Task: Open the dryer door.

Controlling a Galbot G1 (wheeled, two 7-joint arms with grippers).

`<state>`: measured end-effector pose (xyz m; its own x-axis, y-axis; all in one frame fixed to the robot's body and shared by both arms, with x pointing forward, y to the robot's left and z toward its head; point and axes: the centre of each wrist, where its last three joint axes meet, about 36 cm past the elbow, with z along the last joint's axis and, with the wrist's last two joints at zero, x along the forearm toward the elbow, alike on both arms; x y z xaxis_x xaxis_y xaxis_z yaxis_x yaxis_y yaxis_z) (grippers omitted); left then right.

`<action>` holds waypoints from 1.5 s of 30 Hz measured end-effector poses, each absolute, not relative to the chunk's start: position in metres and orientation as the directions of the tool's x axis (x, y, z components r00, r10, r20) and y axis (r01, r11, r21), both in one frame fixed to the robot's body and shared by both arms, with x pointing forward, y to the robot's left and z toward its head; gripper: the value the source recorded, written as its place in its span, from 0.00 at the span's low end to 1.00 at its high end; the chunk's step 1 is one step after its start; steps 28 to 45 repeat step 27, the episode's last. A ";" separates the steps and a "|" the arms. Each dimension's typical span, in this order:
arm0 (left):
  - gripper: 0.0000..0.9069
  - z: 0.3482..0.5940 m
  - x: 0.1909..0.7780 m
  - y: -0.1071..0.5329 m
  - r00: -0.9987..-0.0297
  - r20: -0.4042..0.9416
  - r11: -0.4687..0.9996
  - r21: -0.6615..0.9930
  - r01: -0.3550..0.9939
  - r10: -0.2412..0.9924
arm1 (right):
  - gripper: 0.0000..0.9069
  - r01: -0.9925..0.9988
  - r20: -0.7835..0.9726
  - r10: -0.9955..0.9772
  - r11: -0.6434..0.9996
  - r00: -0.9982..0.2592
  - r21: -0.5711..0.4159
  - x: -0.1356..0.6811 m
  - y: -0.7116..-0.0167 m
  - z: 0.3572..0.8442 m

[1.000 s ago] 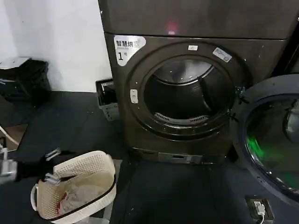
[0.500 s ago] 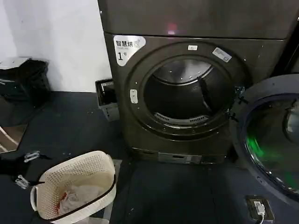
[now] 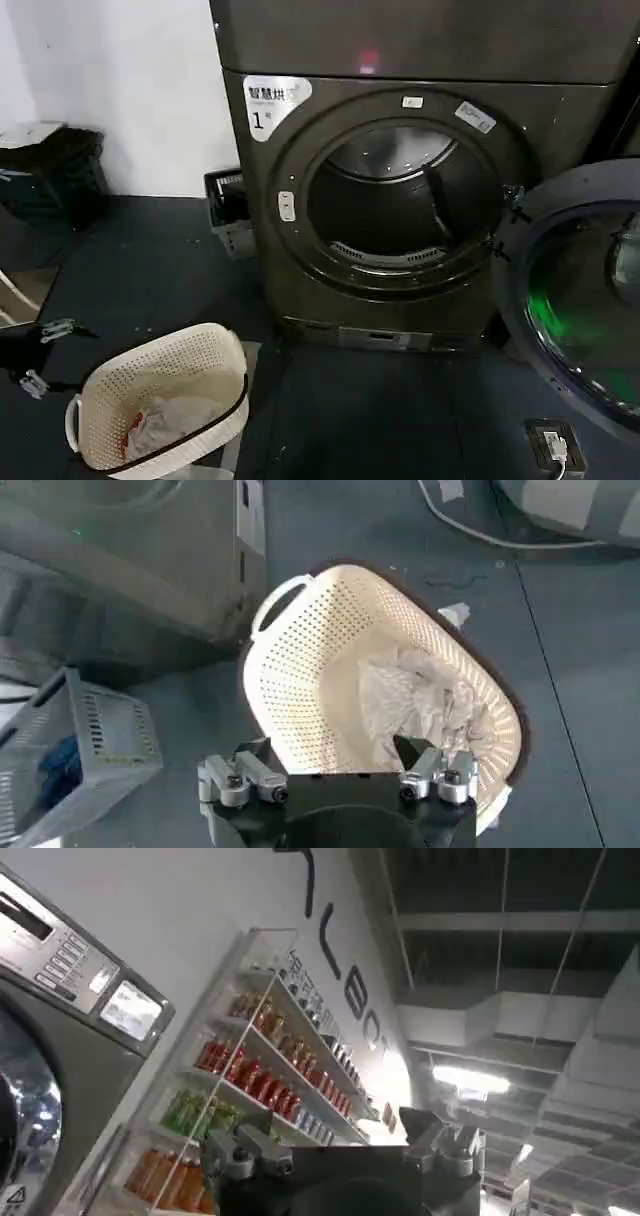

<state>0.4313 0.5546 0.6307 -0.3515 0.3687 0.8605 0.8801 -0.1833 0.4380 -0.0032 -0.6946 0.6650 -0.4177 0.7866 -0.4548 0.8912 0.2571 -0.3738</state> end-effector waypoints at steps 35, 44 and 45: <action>1.00 0.631 0.434 0.562 -0.321 0.881 -0.242 0.414 0.877 0.347 | 1.00 0.892 -0.447 0.803 0.218 -0.395 -0.397 -0.016 -0.692 0.666; 1.00 0.631 0.434 0.562 -0.321 0.881 -0.242 0.414 0.877 0.347 | 1.00 0.892 -0.447 0.803 0.218 -0.395 -0.397 -0.016 -0.692 0.666; 1.00 0.631 0.434 0.562 -0.321 0.881 -0.242 0.414 0.877 0.347 | 1.00 0.892 -0.447 0.803 0.218 -0.395 -0.397 -0.016 -0.692 0.666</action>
